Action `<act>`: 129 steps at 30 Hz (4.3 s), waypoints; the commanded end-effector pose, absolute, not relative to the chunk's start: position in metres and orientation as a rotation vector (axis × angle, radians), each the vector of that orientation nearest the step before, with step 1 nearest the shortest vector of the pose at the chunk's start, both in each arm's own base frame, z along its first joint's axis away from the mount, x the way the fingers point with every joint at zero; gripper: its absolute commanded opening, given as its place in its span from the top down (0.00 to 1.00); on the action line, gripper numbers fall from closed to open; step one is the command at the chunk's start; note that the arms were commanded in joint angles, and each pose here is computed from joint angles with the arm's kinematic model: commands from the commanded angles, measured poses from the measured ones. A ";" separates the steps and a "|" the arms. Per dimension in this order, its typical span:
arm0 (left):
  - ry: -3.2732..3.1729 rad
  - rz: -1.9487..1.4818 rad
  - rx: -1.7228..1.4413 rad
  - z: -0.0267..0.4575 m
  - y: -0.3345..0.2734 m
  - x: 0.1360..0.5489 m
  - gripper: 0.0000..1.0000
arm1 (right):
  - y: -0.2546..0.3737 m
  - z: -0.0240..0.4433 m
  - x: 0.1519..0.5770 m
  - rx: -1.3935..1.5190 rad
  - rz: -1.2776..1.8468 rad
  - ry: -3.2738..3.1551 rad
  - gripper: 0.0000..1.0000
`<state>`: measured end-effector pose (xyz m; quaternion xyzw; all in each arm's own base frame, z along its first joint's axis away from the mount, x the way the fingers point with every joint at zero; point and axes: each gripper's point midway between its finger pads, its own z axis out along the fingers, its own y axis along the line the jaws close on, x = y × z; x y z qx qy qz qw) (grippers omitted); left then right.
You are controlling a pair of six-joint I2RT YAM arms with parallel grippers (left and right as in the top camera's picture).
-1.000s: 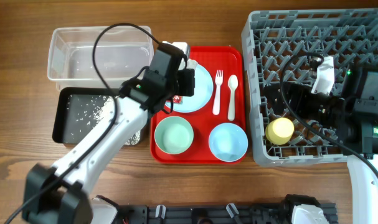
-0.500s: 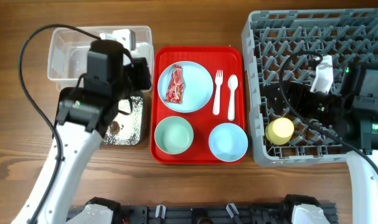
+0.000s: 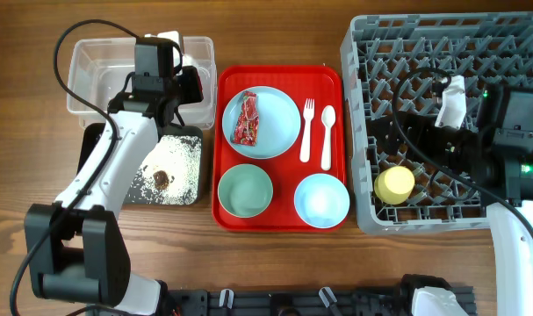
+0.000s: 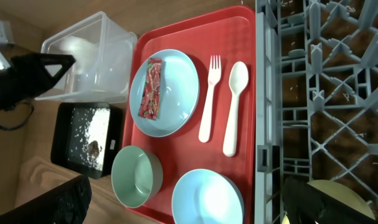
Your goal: Sort waste into correct bins and load items into the dishwasher rack
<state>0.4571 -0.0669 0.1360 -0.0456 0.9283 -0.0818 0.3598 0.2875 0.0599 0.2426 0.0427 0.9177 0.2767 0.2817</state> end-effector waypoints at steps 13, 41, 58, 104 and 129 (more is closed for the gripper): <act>2.526 -0.220 0.258 0.135 -0.176 0.381 0.35 | 0.060 0.233 0.295 0.132 0.763 2.494 0.00; 2.684 -0.142 0.261 0.009 -0.184 0.409 0.96 | 0.025 0.301 0.281 0.048 0.377 2.202 0.00; 2.426 -0.113 -0.103 0.169 -0.069 0.443 0.96 | 0.031 0.239 0.294 0.181 0.509 2.464 0.00; 2.362 -0.565 -0.265 0.275 -0.058 0.349 0.00 | 0.032 0.358 0.157 -0.037 0.244 1.904 0.00; 2.131 -0.376 0.062 0.320 -0.051 0.326 0.00 | 0.032 0.358 0.157 -0.036 0.245 1.905 0.00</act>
